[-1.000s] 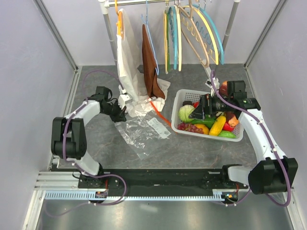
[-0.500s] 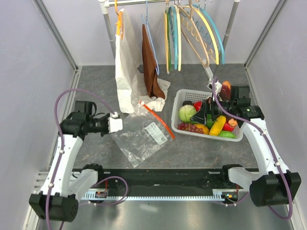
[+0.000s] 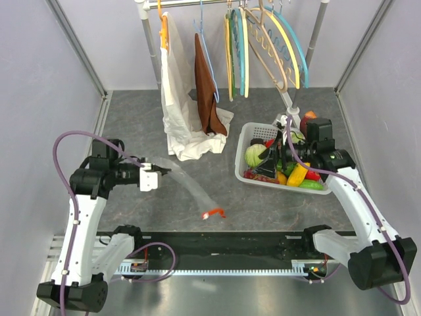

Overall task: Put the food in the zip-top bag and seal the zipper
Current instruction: Open the zipper of the food storage bag at the center of the board.

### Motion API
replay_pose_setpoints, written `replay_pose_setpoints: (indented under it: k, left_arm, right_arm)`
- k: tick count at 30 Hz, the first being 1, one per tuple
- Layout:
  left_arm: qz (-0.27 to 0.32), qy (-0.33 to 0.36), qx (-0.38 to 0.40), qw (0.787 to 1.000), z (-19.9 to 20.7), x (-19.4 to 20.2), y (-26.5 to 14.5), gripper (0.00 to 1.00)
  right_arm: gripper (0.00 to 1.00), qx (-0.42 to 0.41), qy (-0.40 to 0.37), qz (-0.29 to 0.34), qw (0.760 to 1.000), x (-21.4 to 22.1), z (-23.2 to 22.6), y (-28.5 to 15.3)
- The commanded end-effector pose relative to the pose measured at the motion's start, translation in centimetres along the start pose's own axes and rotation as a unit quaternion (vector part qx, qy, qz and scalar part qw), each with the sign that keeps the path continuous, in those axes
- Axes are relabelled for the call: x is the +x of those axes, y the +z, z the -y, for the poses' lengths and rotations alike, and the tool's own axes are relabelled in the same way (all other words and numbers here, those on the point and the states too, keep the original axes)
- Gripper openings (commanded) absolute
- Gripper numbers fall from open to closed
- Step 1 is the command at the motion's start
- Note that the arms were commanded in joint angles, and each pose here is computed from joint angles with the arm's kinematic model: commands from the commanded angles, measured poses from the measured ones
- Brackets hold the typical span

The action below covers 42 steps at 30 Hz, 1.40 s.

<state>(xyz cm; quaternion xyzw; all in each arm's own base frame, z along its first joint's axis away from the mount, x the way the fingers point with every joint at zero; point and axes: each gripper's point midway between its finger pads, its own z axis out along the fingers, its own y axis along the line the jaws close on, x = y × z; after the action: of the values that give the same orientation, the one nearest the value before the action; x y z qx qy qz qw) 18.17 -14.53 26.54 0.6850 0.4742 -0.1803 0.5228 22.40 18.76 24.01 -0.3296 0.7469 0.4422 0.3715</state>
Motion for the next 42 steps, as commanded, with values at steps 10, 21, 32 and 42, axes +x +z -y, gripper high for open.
replay_pose_setpoints:
  k: [10, 21, 32, 42]
  left_arm:
    - [0.091, -0.142, -0.011, 0.986, -5.2, -2.5, 1.3, 0.02]
    - [0.069, -0.350, -0.021, 0.934, -8.1, 0.3, 2.9, 0.02]
    - [0.055, -0.430, -0.026, 0.901, -9.2, 2.1, 3.9, 0.02]
    - [0.062, -0.437, -0.015, 0.897, -9.0, 2.2, 4.2, 0.02]
  right_arm:
    - [0.94, -0.040, -0.126, 0.011, 0.991, 0.9, -5.3, 3.7]
    - [0.98, -0.045, -0.253, 0.034, 0.966, 0.9, -9.7, 7.0]
    - [0.69, -0.115, -0.227, 0.029, 0.967, 0.9, -13.9, 9.5]
    - [0.00, -0.092, -0.170, 0.049, 0.980, -1.2, -13.9, 10.4]
